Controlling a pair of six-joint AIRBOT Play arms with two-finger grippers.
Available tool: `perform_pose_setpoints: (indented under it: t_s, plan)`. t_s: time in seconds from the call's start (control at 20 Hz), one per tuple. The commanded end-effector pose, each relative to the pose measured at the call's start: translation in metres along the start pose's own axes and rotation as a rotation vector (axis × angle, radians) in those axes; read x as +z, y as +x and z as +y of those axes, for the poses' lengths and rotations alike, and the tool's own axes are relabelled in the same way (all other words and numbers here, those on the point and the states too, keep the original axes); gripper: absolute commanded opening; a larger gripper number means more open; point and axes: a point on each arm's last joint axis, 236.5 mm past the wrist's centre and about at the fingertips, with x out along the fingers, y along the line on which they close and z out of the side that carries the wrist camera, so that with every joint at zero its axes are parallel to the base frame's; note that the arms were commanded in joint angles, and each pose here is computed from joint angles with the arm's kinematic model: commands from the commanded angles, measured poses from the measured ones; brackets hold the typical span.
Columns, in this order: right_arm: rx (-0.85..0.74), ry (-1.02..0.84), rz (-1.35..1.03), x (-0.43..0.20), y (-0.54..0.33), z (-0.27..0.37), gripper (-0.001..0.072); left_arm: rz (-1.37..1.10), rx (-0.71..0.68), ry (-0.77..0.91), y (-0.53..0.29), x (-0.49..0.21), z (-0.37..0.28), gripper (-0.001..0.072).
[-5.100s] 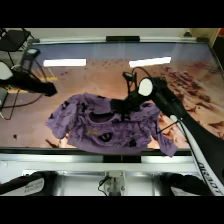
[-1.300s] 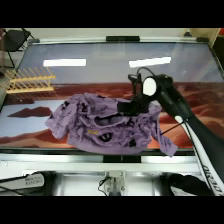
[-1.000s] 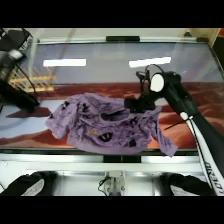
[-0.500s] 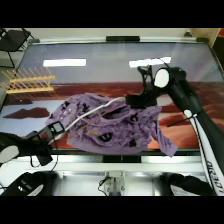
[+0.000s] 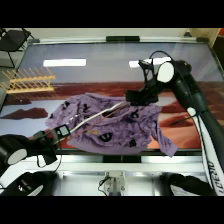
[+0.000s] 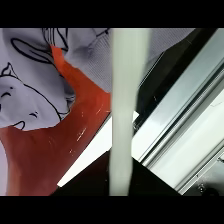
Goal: Fold the shirts.
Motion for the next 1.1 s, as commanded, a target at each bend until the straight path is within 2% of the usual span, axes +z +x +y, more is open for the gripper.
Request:
perform_pose_setpoints:
  t_s: [0.0,0.1,0.25,0.45,0.7,0.9,1.05]
  plan:
    - [-0.021,-0.005,0.012,-0.005,-0.005,-0.004,0.0097,0.034,-0.020,0.010,0.001,-0.009,-0.006,0.0049]
    - [-0.033,-0.008,0.002,-0.004,-0.007,-0.007,0.0097,0.020,-0.023,0.010,-0.002,-0.009,-0.008,0.0049]
    - [-0.029,-0.012,-0.012,-0.004,-0.013,-0.005,0.0097,-0.036,-0.123,0.025,-0.001,0.003,-0.033,0.0049]
    - [0.007,-0.029,-0.059,0.001,-0.035,0.009,0.0097,-0.099,-0.099,-0.017,0.018,0.027,-0.024,0.0049]
    - [0.123,-0.058,-0.143,0.016,-0.066,0.044,0.0097,-0.125,-0.098,0.037,0.043,0.061,-0.014,0.0049]
    - [0.148,-0.164,-0.098,-0.004,-0.061,0.076,0.0097,-0.206,-0.050,0.038,0.027,0.102,0.011,0.0050]
    - [0.159,-0.232,-0.095,-0.014,-0.061,0.099,0.0097,-0.199,-0.038,0.204,0.021,0.111,0.016,0.0050]
